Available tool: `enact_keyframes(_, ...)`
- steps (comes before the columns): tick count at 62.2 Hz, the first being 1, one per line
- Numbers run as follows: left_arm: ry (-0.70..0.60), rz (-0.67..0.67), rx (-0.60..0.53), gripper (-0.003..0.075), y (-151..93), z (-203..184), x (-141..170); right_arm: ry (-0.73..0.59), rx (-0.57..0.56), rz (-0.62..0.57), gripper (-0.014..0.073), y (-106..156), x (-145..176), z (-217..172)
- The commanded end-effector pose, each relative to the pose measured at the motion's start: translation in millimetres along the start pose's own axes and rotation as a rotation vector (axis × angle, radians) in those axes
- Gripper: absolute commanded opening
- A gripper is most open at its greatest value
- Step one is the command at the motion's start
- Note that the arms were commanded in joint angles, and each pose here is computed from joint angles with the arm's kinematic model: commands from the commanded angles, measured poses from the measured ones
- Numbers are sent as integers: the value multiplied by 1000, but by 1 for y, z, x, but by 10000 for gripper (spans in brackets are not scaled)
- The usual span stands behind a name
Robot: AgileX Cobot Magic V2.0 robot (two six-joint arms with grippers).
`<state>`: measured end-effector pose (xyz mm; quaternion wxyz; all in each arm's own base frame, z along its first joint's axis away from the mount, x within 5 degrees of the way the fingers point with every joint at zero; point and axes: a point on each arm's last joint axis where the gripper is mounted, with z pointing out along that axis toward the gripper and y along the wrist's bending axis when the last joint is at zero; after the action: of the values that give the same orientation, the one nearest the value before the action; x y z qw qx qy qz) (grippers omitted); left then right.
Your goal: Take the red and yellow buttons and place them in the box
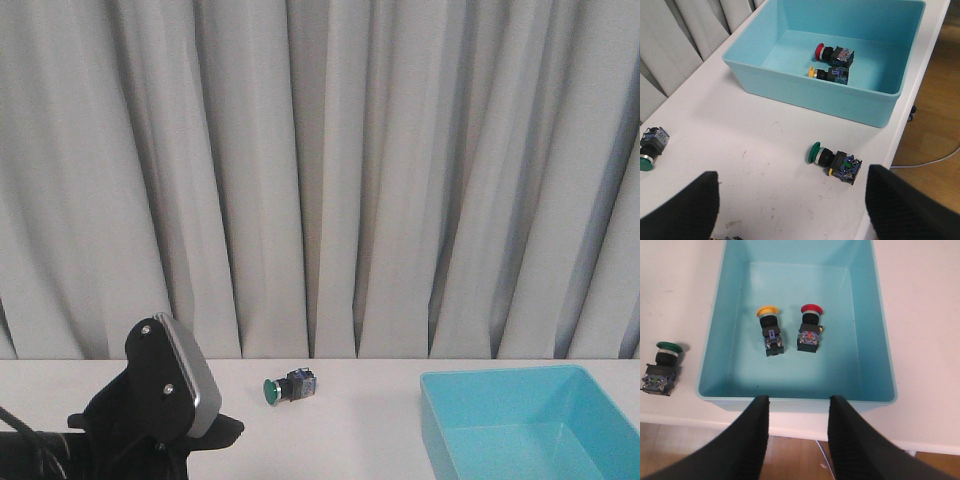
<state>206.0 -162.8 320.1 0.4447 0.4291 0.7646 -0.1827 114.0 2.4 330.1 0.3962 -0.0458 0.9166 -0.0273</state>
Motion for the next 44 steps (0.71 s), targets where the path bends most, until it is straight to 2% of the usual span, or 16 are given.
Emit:
enact_keyframes(1,-89,-27,-43,498,4,-10,-16,-90,15,-2,222,-2,-10,-7)
enact_keyframes(20,-89,-27,-43,125,4,-10,-16,-91,10,2,-2,-2,-10,-7)
enact_keyframes(27,-89,-27,-43,0,4,-10,-16,-91,10,2,-7,-2,-10,-7)
enact_keyframes(44,-88,-27,-41,-8,3,-10,-16,-70,10,2,-7,-2,-8,-7)
